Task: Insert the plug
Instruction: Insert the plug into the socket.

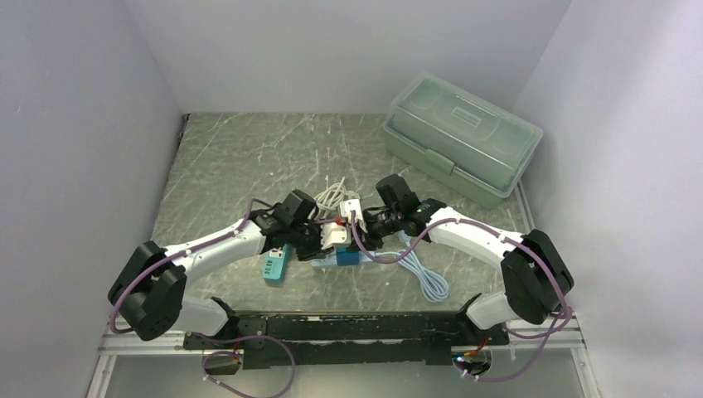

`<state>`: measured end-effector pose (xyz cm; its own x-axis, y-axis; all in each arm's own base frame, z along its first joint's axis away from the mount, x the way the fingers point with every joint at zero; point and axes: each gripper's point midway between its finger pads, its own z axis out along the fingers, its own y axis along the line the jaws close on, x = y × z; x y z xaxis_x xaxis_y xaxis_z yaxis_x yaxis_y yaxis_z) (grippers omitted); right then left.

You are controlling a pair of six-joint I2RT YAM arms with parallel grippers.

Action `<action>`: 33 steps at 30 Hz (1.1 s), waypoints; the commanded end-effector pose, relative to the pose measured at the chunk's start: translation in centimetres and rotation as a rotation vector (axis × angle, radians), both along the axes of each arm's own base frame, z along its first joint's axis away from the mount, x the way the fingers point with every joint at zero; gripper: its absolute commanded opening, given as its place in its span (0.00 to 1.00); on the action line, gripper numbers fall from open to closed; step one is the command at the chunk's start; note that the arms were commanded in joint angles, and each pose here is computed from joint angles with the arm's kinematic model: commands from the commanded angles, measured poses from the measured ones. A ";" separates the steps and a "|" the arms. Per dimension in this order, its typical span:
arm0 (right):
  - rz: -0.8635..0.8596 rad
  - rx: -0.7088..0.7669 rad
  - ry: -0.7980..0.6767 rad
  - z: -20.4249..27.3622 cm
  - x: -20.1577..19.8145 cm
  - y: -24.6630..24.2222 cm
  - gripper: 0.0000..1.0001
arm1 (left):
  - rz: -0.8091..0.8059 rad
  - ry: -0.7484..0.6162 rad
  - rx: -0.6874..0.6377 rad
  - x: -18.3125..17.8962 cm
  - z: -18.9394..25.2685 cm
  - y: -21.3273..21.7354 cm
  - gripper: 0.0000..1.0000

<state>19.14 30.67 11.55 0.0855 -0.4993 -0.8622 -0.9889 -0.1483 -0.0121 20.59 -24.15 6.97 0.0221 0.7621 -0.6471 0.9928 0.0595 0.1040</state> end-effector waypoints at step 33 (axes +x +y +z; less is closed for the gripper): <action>-0.045 -0.148 0.104 -5.8 -0.5 -0.8 0.00 | 0.046 -0.019 0.176 -1.5 -1.1 6.4 0.03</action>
<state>19.29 32.68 11.35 0.0936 -0.4648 -0.8804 -0.9845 -0.1752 -0.0121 20.14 -21.69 7.01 0.0220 0.7831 -0.6215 0.9868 0.0827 0.1391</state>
